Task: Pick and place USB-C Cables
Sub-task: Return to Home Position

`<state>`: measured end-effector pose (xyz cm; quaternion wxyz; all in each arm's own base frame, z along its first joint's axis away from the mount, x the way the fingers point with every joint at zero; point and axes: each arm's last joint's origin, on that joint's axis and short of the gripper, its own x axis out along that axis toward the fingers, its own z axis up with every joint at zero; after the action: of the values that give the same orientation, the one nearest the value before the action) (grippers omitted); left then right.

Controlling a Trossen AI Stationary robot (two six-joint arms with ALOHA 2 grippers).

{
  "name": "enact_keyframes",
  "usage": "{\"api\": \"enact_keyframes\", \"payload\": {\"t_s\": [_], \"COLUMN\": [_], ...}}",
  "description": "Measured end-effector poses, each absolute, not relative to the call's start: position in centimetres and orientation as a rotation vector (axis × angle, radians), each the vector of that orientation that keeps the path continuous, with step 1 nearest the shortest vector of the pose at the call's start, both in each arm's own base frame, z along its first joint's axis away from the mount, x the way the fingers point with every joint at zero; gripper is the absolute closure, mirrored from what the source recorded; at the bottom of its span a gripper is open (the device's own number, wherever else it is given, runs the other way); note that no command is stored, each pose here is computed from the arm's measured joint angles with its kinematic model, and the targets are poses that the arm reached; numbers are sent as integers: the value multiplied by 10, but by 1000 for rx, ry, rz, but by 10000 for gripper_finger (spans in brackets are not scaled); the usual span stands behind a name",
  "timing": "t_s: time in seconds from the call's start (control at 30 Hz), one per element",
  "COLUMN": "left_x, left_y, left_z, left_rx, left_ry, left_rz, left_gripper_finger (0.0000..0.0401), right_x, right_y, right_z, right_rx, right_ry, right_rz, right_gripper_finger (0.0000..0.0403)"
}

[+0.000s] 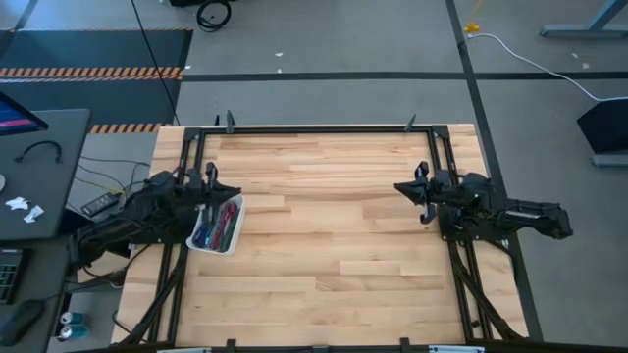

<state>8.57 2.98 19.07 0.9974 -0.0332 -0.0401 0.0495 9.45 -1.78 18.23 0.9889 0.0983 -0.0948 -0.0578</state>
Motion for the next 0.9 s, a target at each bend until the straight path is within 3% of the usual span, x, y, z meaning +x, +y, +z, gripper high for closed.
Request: {"api": "enact_keyframes", "payload": {"t_s": [0.23,0.53,0.9], "left_x": [90,93,96], "left_y": [32,26,15], "left_z": [176,175,176], "left_rx": [-96,-98,-111], "left_ry": [-78,-106,-109], "left_rz": [169,166,113], "left_gripper_finger": [401,401,399], "right_x": [94,98,100], "right_y": [-16,-14,-7], "right_z": [185,174,167], "right_rx": [254,267,129], "right_ry": [-222,-122,-24], "right_rz": [-96,-261,-196], "right_gripper_finger": [402,402,400]}}
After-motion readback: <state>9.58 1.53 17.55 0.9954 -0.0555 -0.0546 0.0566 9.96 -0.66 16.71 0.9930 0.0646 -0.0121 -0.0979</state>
